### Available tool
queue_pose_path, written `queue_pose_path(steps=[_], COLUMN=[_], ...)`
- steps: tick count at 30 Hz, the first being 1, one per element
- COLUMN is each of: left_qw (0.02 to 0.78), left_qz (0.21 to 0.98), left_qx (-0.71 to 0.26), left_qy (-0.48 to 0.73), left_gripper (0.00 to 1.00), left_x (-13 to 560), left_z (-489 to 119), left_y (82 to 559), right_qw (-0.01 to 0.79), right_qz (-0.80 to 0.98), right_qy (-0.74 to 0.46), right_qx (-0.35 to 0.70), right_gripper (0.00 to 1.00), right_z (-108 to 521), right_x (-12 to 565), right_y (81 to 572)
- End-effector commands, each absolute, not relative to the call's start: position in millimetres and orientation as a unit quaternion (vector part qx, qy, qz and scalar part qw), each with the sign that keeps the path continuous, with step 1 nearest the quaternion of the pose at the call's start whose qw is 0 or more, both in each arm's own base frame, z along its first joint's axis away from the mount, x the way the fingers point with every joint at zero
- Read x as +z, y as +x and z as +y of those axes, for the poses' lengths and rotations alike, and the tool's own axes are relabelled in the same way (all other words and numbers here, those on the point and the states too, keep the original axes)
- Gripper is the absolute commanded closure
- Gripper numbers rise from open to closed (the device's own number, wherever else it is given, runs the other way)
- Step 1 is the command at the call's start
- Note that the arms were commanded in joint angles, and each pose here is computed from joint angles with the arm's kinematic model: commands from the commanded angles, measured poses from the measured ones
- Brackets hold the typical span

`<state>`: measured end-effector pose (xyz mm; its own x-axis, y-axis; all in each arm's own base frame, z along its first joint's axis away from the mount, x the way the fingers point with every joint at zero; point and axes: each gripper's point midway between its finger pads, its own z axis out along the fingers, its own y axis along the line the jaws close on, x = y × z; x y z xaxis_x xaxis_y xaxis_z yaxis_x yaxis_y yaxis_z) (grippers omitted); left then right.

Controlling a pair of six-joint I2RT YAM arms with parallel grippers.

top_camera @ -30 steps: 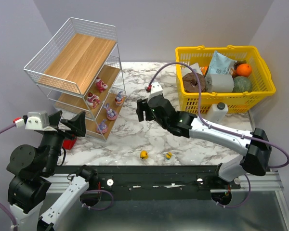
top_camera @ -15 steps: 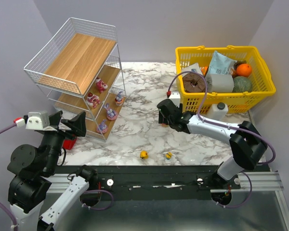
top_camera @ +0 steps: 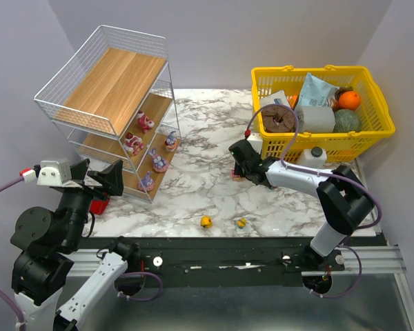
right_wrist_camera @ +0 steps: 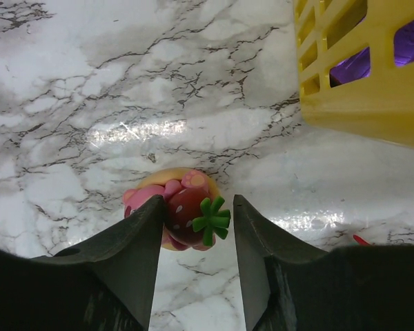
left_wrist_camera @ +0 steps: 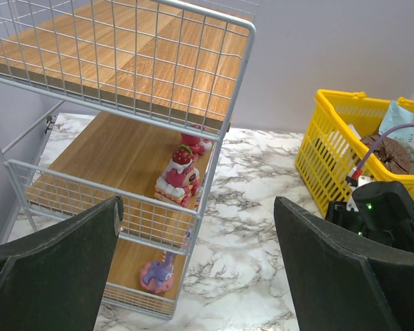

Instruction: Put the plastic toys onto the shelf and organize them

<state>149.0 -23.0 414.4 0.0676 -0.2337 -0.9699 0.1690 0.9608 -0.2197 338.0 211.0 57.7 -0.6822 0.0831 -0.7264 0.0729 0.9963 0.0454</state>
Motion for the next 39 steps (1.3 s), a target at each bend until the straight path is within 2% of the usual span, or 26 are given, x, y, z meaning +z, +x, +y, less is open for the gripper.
queue_pose_path(steps=[1,5,8,9,14,23,28,31,33,39], left_qw=[0.726,0.728,0.728,0.727,0.73,0.732,0.734,0.736,0.738,0.74], left_qz=[0.674,0.672,0.672,0.672,0.669,0.667,0.664,0.662,0.661,0.658], left_qx=[-0.137,-0.137,-0.137,-0.138,-0.139,-0.139,-0.138,-0.135,-0.135,-0.134], left_qy=[-0.022,-0.022,-0.022,-0.023,-0.023,-0.03,-0.033,-0.037,-0.037,-0.037], left_gripper=[0.01,0.01,0.01,0.01,0.01,0.01,0.01,0.01,0.01,0.01], left_x=[408,410,410,409,411,413,415,417,419,421], left_z=[-23,-22,-22,-22,-21,-18,-16,-14,-13,-12], left_y=[148,145,146,146,143,143,141,139,138,136], right_qw=[0.383,0.367,0.359,0.358,0.355,0.365,0.384,0.377,0.405,0.421], right_qz=[0.922,0.927,0.929,0.929,0.927,0.911,0.893,0.898,0.883,0.877], right_qy=[0.048,0.055,0.064,0.072,0.089,0.117,0.121,0.127,0.141,0.125], right_qx=[0.031,0.05,0.064,0.068,0.085,0.155,0.201,0.191,0.19,0.195], right_gripper=[0.51,0.56,0.71,0.82,0.99,0.99,0.99,0.99,0.99,0.99], right_z=[216,220,224,226,235,267,301,314,323,357], right_x=[43,38,39,41,60,124,180,193,225,259], right_y=[338,332,330,330,334,342,349,347,355,355])
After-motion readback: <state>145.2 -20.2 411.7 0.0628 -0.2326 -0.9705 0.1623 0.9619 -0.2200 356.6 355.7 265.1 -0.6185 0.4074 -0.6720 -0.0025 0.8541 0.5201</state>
